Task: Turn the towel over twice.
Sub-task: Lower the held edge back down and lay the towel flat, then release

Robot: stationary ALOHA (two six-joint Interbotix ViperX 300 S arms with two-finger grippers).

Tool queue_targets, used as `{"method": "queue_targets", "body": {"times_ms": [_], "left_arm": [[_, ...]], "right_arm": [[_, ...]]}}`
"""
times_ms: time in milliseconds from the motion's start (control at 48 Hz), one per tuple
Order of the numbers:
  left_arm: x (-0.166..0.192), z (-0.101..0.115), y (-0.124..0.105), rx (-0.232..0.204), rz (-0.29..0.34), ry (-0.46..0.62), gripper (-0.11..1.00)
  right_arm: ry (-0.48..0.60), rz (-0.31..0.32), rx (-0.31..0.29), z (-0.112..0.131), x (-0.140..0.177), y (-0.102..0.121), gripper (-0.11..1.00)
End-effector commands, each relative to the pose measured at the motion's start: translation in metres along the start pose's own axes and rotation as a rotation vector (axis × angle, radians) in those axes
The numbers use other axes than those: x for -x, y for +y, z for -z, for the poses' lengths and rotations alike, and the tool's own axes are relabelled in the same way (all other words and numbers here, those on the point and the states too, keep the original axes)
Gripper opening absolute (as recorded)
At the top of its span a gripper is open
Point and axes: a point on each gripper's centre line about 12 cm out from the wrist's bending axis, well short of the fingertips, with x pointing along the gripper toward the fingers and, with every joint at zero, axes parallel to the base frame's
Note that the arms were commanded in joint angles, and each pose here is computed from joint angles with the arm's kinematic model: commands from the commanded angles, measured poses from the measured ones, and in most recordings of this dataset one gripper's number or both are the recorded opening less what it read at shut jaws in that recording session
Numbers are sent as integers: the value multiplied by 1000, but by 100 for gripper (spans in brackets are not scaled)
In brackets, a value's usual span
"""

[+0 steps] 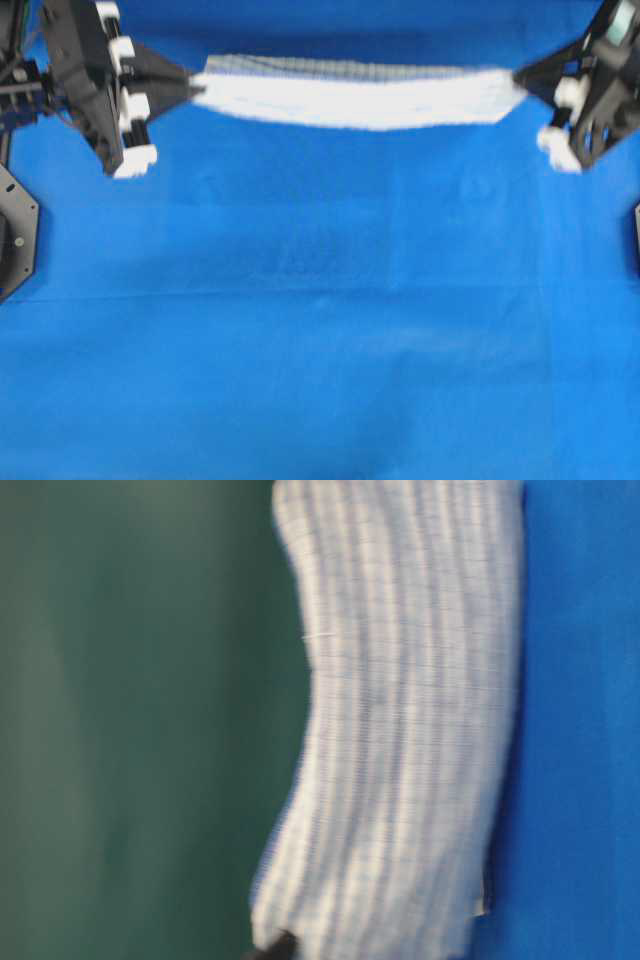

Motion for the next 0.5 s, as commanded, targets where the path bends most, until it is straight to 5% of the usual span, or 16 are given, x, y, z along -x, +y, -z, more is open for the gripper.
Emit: {"method": "queue_targets", "body": {"times_ms": [0,229,479], "left_arm": [[-2,6,-17,-22,56,12,3],[-11,43,-59,-8,190,104,3],[-20,74,-86,23,262,218,3]], "right_arm": [[25,-36,-6,8,-2,13,7],[151,-96,-21,48,-20,40,7],[231,-180,-24,74,-31,74,7]]}}
